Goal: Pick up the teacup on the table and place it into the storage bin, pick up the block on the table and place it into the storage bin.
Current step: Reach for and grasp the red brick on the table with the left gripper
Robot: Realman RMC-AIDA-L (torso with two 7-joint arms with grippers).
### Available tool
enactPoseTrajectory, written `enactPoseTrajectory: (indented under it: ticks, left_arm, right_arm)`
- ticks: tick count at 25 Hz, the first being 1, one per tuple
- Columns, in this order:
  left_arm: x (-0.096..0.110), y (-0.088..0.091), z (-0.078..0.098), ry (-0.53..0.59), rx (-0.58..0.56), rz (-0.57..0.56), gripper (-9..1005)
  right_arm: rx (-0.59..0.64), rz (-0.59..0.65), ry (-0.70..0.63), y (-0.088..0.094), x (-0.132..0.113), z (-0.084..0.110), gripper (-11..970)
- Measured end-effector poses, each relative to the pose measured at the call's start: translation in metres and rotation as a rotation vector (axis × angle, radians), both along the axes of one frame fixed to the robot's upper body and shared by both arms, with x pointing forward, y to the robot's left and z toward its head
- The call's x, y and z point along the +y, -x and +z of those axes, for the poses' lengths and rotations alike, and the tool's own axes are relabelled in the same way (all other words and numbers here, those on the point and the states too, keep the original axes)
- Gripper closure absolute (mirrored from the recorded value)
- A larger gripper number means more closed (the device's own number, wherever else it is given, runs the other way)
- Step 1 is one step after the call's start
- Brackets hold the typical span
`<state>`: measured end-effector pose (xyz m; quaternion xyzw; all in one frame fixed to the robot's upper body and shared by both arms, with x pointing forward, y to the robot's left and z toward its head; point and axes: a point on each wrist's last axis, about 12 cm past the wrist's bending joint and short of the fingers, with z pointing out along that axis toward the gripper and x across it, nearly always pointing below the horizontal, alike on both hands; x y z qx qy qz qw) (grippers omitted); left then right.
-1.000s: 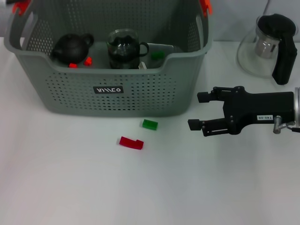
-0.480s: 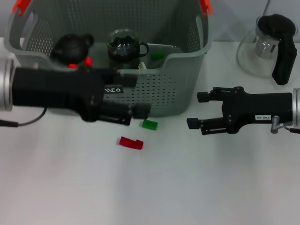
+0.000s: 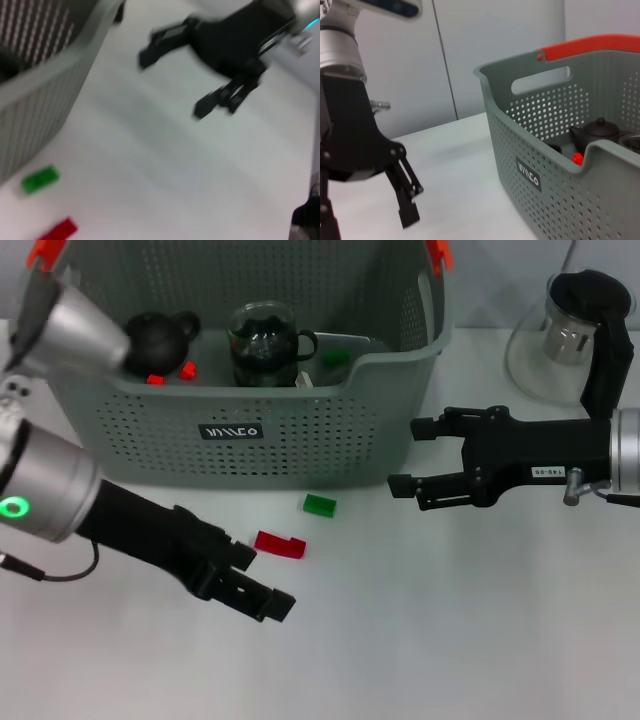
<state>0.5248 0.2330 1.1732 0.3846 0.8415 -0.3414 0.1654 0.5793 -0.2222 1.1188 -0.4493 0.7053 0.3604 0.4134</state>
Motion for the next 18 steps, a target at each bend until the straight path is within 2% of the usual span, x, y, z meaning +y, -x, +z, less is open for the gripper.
enactPoseTrajectory:
  ticks: [5, 11, 18]
  left_arm:
    - [-0.019, -0.013, -0.003, -0.100, 0.114, 0.089, 90]
    - [-0.037, -0.023, -0.010, -0.133, 0.162, 0.133, 90]
    - [-0.044, -0.034, -0.017, -0.196, 0.187, 0.284, 90]
  right_arm:
    - [-0.005, 0.005, 0.001, 0.000, 0.002, 0.000, 46]
    - [-0.012, 0.005, 0.004, -0.002, 0.003, 0.001, 46]
    - [-0.033, -0.002, 0.020, -0.008, 0.006, 0.005, 46]
